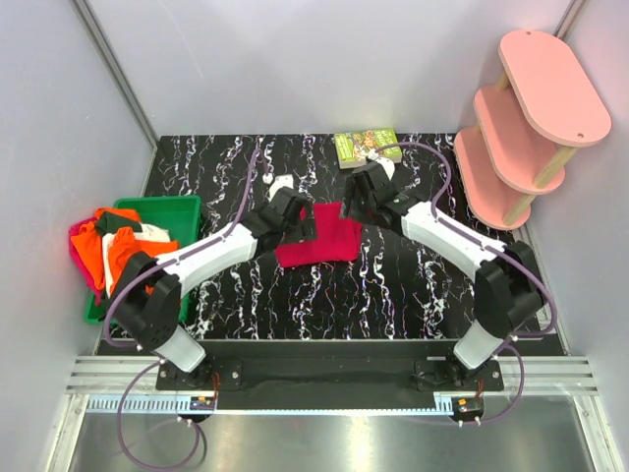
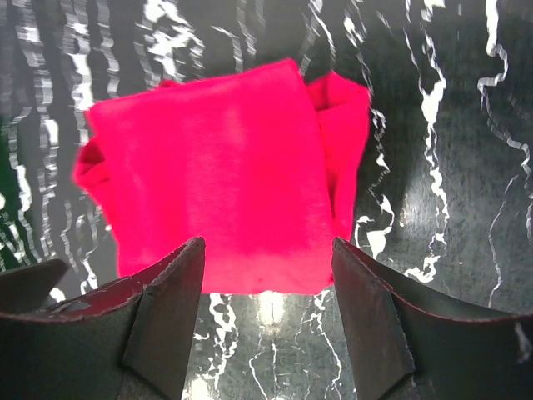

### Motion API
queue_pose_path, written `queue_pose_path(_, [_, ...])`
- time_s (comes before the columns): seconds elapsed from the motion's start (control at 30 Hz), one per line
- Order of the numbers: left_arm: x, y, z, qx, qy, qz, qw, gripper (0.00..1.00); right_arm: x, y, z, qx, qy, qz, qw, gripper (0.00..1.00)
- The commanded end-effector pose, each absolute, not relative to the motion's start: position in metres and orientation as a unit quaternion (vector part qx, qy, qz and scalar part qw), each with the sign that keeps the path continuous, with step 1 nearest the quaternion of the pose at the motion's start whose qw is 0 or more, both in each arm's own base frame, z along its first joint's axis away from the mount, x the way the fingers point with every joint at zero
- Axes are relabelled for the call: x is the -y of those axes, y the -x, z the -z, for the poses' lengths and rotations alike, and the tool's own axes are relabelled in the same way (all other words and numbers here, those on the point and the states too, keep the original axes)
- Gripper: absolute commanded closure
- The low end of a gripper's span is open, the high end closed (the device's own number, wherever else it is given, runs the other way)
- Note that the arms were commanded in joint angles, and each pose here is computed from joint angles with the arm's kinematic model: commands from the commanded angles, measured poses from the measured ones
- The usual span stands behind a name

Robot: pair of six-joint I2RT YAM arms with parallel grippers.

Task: Fold and stack the t-shirts
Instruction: Fold the long partially folded tshirt into a neat square

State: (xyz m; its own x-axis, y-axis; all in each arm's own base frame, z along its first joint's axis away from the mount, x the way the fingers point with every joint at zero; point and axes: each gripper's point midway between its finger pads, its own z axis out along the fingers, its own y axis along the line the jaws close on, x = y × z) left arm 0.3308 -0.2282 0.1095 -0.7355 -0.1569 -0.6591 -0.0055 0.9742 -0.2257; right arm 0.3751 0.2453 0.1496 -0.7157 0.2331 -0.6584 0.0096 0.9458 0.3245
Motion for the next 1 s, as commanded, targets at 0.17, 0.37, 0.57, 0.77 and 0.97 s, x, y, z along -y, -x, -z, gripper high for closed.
queue_pose_path(0.17, [0.232, -0.339, -0.086, -0.937, 0.029, 0.079, 0.339, 0.12, -0.243, -0.372, -0.078, -0.937, -0.105, -0.134, 0.304, 0.28])
queue_pose_path(0.37, [0.225, -0.331, -0.074, -0.941, 0.025, 0.072, 0.331, 0.12, -0.248, -0.376, -0.070, -0.934, -0.105, -0.148, 0.306, 0.11])
queue_pose_path(0.57, [0.222, -0.327, -0.071, -0.942, 0.026, 0.070, 0.326, 0.12, -0.251, -0.371, -0.042, -0.942, -0.121, -0.155, 0.273, 0.09])
queue_pose_path(0.77, [0.217, -0.331, -0.073, -0.942, 0.040, 0.070, 0.326, 0.12, -0.253, -0.366, -0.016, -0.944, -0.142, -0.166, 0.248, 0.09])
queue_pose_path(0.97, [0.213, -0.337, -0.077, -0.941, 0.046, 0.071, 0.327, 0.12, -0.249, -0.364, 0.001, -0.947, -0.151, -0.162, 0.233, 0.09])
